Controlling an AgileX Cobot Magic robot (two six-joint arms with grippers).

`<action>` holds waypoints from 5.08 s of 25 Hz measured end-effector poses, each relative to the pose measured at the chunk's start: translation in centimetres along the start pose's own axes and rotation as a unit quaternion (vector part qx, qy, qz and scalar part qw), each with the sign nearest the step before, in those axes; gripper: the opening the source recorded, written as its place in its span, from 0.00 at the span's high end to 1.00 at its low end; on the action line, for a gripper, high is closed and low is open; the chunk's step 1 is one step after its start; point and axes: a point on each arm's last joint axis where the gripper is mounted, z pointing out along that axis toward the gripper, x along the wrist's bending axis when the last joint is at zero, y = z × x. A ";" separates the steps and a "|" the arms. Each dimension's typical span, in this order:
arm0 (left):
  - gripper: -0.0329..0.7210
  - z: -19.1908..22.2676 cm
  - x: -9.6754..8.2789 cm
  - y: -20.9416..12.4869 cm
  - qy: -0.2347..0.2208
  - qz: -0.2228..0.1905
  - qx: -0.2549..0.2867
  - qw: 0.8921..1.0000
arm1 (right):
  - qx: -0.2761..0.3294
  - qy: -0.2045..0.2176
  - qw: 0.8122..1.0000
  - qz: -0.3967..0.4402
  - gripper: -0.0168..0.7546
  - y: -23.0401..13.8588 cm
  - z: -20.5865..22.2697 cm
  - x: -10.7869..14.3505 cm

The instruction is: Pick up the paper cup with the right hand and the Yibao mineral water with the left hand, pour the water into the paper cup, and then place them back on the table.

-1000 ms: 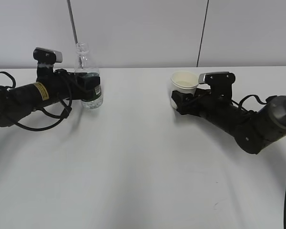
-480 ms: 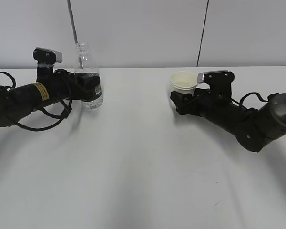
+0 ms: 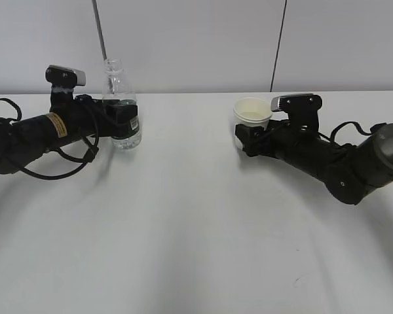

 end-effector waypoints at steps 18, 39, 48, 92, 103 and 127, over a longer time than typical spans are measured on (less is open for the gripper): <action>0.53 0.0 0.0 0.0 0.000 0.000 0.000 1.000 | 0.004 -0.006 1.000 0.019 0.20 -0.6 -2.5 0.4; 0.53 0.0 0.0 0.0 0.000 0.000 0.000 1.000 | -0.024 -0.004 1.000 0.003 0.21 3.7 -10.0 2.4; 0.51 0.0 0.0 0.0 -0.001 0.001 0.000 1.000 | -0.040 -0.004 0.999 -0.003 0.21 5.1 -10.7 2.7; 0.23 -0.9 -0.7 4.2 -0.008 0.041 -0.023 0.999 | -0.076 -0.005 0.997 -0.017 0.21 8.3 -12.3 3.2; 0.23 -2.3 -1.1 8.3 0.014 0.048 -0.039 0.998 | -0.113 -0.006 0.993 -0.029 0.21 11.3 -13.4 3.6; 0.25 -8.4 -0.7 16.2 0.222 -0.028 0.032 0.974 | -0.020 -0.085 0.995 -0.046 0.22 19.6 -11.0 2.3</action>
